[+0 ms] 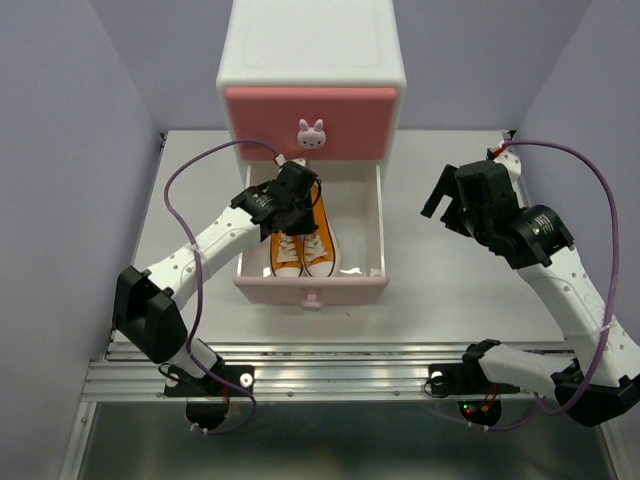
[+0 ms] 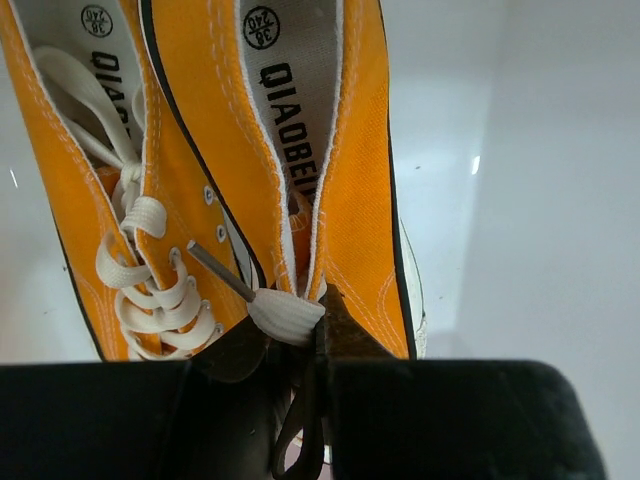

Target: Place and organize the shoes in the shoe cabinet

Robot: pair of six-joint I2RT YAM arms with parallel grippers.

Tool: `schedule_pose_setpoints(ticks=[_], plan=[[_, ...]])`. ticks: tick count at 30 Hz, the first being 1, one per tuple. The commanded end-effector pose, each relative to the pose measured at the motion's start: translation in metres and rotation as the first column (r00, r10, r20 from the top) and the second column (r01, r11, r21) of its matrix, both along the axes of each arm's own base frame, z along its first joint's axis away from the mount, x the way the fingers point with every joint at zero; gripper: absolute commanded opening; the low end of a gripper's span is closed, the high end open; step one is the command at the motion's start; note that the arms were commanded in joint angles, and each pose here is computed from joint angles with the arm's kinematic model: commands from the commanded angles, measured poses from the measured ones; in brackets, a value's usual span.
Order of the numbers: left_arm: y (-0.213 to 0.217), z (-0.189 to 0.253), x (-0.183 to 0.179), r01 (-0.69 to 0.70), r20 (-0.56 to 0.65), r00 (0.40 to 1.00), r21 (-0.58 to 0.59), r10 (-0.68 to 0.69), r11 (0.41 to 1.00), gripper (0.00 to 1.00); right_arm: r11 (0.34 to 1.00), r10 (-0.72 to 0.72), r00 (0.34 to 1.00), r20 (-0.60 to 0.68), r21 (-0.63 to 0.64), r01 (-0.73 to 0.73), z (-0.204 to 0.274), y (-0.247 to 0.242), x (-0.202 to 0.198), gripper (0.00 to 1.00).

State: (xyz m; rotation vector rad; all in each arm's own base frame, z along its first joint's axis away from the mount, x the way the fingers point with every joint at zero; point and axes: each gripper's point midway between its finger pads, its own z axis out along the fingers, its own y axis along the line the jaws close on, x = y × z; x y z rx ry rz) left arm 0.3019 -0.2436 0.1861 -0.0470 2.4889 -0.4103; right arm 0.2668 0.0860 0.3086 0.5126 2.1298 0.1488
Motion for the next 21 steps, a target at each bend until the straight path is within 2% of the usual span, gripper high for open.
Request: schedule_pose_setpoints(ticks=[1,9,21], plan=[[0.000,0.019,-0.001,0.045,0.079,0.996,-0.028,-0.043,0.999,0.00,1.000,-0.005,0.999,0.032,0.000,0.005,0.007,-0.004,0.000,1.00],[-0.009,-0.008,0.005,0.023,0.024,0.999,-0.026,-0.023,0.999,0.00,1.000,0.010,1.000,0.025,-0.019,-0.010,0.005,-0.003,0.002,1.00],[-0.013,-0.013,0.020,0.062,0.033,0.997,0.042,-0.063,0.997,0.00,1.000,0.010,1.000,0.024,-0.030,-0.009,0.005,-0.004,0.003,1.00]])
